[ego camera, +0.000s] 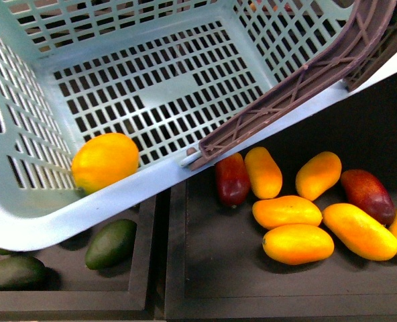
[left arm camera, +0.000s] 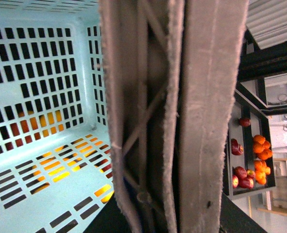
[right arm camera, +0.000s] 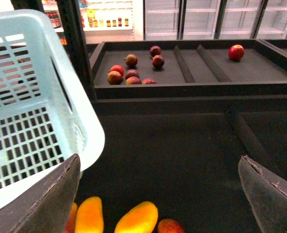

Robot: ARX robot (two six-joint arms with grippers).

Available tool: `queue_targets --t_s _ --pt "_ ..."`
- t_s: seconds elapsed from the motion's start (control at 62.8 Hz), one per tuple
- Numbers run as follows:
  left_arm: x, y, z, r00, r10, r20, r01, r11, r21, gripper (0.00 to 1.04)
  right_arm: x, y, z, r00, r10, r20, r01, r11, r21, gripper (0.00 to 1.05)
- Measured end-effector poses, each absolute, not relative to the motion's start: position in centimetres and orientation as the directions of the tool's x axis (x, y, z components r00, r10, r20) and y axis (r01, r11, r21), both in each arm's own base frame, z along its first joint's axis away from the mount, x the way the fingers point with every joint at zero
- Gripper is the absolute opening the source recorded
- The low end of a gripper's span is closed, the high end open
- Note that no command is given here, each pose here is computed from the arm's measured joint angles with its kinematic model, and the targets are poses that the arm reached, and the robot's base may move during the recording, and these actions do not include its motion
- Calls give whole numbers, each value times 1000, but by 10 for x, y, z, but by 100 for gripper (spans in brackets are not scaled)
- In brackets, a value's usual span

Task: Pick lemon and mango into basket

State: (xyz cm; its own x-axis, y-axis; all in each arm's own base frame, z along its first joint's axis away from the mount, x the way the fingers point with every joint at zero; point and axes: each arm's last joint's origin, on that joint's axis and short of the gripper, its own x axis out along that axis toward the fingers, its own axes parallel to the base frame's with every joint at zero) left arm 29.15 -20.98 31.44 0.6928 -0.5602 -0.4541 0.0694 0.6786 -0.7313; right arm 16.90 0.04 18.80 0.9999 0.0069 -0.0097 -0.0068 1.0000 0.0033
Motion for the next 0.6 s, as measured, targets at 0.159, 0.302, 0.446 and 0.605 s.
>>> queue_targets --t_s 0.159,0.302,0.446,0.605 --pt "288 -214 314 666 -592 -454 89 667 -740 18 205 -23 182 804 20 -594 189 939 287 96" --pt "287 -216 314 654 -605 -453 91 658 -747 18 239 -45 152 736 26 -676 293 889 353 96" --pt "287 -216 314 655 -605 -453 93 659 -747 18 279 -67 120 696 45 -717 361 841 403 96" --pt "287 -216 314 663 -596 -453 86 662 -744 18 306 -79 72 591 65 -804 449 802 395 96"
